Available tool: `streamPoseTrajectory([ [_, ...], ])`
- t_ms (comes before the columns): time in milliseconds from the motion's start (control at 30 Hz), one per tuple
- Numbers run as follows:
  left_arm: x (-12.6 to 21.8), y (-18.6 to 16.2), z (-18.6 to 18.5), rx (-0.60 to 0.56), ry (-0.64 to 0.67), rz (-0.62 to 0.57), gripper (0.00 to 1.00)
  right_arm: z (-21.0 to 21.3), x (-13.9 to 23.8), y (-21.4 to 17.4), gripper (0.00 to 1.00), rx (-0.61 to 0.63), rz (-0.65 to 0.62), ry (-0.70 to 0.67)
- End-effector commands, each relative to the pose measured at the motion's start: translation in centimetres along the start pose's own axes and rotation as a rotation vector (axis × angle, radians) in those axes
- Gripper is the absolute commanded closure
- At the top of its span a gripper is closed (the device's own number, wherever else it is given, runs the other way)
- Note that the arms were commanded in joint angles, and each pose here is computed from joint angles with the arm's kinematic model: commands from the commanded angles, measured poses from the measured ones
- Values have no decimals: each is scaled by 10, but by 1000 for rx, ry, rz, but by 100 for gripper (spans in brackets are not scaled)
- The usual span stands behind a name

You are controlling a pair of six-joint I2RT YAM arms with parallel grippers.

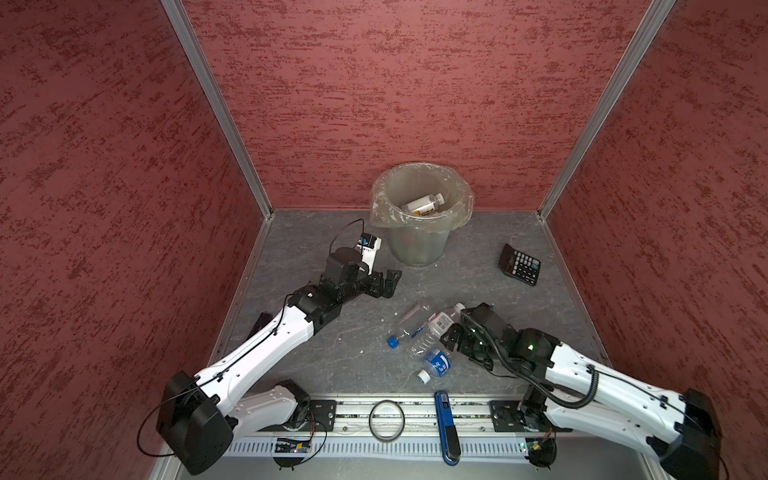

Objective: Throw the plastic bottles in the bin
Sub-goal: 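Draw the left gripper back while the right gripper reaches the clear bottle pile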

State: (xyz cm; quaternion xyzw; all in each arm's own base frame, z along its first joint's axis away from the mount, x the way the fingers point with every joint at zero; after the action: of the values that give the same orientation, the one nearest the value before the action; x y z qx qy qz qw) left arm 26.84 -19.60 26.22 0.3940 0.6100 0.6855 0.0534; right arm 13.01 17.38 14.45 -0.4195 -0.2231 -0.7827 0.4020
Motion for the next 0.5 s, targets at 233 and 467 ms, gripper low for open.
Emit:
streamPoseTrajectory([
  [233,-3,-4,1,44,-9,-32,1,15,-32,-1,9,-168,-17,3],
  [467,3,-11,2,61,-10,-35,1,7,-28,4,17,-181,-61,-24],
])
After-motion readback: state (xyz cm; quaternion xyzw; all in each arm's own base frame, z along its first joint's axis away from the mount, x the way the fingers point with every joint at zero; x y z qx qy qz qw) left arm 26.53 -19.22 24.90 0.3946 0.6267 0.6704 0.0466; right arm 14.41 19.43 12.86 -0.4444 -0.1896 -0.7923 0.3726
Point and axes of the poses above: each gripper's point midway between its finger pads, its own x axis back along the fingers, its own z axis along the line the jaws close on, y = z × x, the point moved 5 cm from there along x, back along the fingers, and after that the axes turned 14 degrees about -x, right-handed, at the moved point
